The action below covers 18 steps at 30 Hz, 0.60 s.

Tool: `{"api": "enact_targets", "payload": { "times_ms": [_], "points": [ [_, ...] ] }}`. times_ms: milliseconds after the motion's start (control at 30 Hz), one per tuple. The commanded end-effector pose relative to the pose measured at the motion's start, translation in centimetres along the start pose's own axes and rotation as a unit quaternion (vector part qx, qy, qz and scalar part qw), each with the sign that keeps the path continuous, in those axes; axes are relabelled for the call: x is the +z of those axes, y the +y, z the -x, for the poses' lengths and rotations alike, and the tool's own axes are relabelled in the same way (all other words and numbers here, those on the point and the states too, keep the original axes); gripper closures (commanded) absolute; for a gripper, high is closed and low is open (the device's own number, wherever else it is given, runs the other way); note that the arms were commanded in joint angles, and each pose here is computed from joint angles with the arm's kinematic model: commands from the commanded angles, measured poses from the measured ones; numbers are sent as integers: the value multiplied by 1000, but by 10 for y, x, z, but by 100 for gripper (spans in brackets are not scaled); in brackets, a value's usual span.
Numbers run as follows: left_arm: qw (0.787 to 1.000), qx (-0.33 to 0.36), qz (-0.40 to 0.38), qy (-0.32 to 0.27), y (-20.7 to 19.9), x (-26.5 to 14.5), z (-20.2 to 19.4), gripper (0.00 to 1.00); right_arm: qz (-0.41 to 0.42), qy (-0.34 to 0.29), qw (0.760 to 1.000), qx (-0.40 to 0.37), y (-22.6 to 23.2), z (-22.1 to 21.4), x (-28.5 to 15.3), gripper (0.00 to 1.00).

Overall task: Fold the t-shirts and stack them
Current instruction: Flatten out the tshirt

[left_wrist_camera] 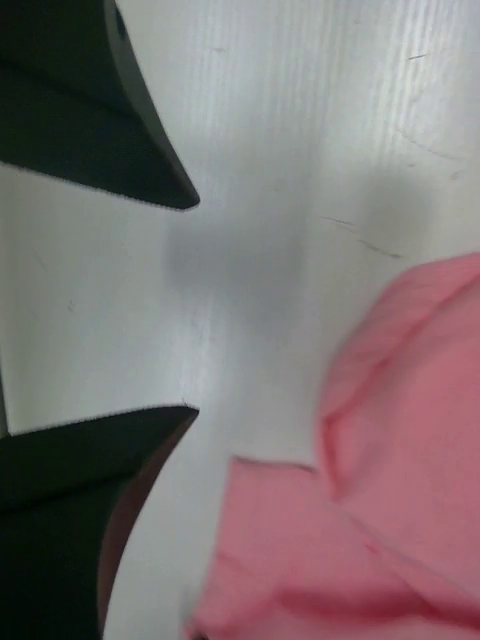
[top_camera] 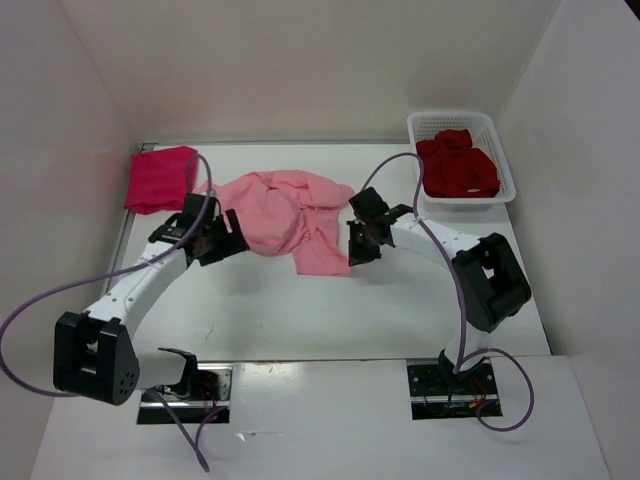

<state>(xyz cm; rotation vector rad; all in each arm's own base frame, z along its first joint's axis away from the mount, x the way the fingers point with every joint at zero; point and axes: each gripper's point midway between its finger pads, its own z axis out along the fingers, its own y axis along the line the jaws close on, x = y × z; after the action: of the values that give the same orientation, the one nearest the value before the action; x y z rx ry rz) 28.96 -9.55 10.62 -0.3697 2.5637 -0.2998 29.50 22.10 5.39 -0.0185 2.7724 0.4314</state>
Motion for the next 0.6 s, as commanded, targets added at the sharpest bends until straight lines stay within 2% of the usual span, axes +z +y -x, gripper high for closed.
{"api": "enact_targets", "payload": {
  "times_ms": [0,100,200,233,367,567],
  "points": [
    [994,-83,-61,-20,-7,9,12,21,0,-28,999,27,-6,20,-9,100],
    [989,-123,-75,-25,1,29,18,39,11,-50,998,37,-7,33,-22,100],
    [989,-129,-69,-16,-1,54,33,46,14,-50,998,43,-10,35,-23,100],
    [989,-130,-65,-1,-1,67,32,51,17,-48,998,43,-9,34,-23,100],
    [989,-135,-48,-18,0,87,52,58,26,-53,997,41,-5,37,-26,100],
    [983,-173,-8,-61,27,103,73,62,36,-59,997,40,-2,37,-31,100]
  ]
}}
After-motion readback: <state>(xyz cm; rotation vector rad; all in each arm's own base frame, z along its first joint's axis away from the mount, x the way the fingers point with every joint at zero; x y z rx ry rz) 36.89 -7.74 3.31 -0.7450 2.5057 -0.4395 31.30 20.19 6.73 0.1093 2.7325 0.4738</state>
